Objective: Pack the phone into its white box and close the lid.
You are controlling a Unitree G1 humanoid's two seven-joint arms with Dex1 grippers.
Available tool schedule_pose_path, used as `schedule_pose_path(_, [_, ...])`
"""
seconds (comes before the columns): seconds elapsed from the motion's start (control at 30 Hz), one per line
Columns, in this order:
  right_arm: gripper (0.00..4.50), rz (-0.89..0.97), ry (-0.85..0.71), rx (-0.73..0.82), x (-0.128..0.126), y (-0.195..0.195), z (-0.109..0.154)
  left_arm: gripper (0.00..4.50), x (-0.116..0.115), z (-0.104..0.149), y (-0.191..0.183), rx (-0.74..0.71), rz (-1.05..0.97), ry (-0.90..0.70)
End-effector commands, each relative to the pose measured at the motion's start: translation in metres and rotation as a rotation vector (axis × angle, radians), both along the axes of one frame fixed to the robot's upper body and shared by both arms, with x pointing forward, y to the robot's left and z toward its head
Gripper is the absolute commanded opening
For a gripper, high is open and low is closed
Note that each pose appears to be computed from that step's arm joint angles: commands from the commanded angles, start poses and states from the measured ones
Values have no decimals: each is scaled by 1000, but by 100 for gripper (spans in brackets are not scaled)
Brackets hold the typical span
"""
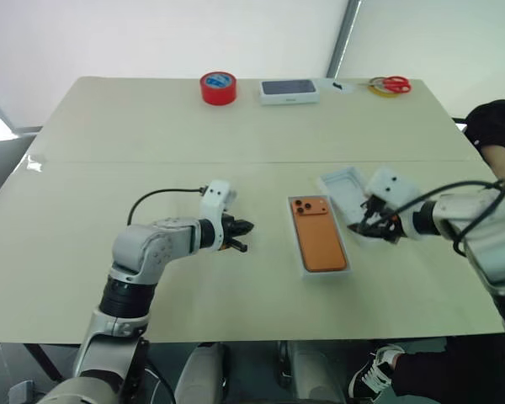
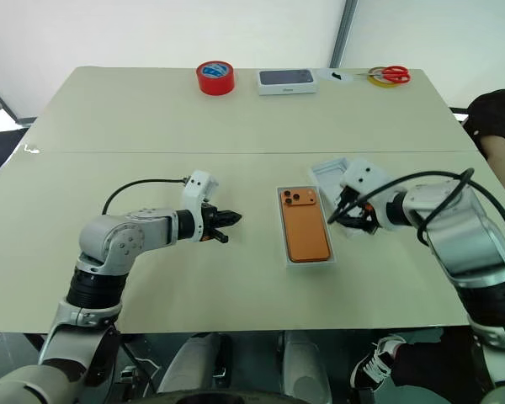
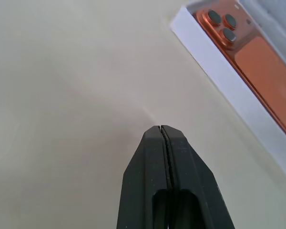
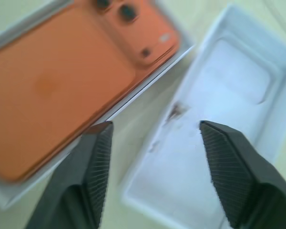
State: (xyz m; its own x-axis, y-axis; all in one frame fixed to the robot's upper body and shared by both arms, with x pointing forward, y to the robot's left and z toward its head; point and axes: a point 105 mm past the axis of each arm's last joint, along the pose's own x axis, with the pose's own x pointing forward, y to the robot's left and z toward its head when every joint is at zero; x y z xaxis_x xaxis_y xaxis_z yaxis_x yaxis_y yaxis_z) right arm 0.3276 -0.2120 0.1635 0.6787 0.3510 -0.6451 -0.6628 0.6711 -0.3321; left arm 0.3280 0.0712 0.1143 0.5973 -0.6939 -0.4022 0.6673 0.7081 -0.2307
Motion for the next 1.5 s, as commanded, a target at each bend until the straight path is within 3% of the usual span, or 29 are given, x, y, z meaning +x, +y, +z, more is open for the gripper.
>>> schedule_pose_path(0.03, [298,-68,39,23,11,-4,-3,0,-3,27,-6,-28,-71,-242])
schedule_pose_path(0.23, [298,-114,129,40,24,-5,-18,0,-44,43,-5,-39,-309,-537])
schedule_pose_path(0.63, [298,-204,189,82,43,-4,-23,0,-82,27,-6,-28,-519,-517])
schedule_pose_path(0.73, [216,-234,207,112,48,-4,-22,0,-82,24,-7,-12,-525,-518])
schedule_pose_path(0.87, [13,-241,234,146,47,0,-20,0,-80,23,-6,-14,-515,-518])
schedule_pose_path(1.07, [5,-277,214,212,44,-3,-1,0,-77,21,-3,0,-491,-525])
schedule_pose_path(1.27, [5,-254,163,589,37,14,72,0,-55,28,18,-31,-283,-555])
schedule_pose_path(1.33, [5,-64,203,769,23,51,93,0,-40,33,40,-55,-141,-559])
schedule_pose_path(1.5, [5,199,346,964,-4,111,90,0,-23,33,75,-12,-10,-559])
